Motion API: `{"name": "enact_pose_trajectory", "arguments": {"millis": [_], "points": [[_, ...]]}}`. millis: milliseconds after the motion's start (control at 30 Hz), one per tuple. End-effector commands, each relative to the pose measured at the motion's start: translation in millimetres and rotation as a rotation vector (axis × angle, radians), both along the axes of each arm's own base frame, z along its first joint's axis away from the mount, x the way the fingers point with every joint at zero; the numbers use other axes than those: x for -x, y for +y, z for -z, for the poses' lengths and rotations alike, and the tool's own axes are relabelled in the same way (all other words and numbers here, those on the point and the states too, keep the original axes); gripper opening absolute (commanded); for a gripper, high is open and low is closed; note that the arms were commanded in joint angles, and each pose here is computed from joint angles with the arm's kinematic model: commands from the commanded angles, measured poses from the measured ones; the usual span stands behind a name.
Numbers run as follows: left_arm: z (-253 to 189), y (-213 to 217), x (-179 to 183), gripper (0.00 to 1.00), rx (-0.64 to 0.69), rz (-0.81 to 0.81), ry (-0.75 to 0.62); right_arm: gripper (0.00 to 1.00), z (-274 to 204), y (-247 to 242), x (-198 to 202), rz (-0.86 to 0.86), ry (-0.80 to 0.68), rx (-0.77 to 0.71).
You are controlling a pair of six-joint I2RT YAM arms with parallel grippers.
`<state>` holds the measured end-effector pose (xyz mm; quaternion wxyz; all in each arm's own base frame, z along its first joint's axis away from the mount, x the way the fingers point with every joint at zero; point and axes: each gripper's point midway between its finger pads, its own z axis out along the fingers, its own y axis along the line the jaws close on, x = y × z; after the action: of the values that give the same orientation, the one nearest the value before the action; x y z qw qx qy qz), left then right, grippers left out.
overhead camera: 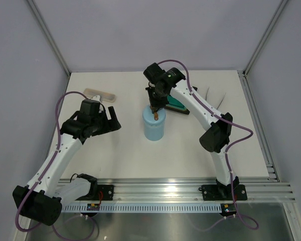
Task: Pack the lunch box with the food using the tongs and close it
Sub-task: Close the box lid on the packing box.
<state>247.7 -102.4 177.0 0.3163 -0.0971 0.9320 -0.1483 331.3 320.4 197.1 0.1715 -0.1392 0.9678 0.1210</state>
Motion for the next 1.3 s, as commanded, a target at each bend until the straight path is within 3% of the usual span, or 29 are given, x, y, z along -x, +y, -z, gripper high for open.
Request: {"name": "enact_pose_trajectory", "arguments": {"millis": [0,1267], "points": [[-3.4,-0.7,-8.3,0.86,0.011,-0.007,-0.035,0.00,-5.3,0.2,6.5,-0.024,-0.001,-0.002],[3.3,-4.0,-6.5,0.86,0.023,0.010,-0.015,0.00,-47.1,-1.8,10.6,-0.014,-0.073,-0.078]]}}
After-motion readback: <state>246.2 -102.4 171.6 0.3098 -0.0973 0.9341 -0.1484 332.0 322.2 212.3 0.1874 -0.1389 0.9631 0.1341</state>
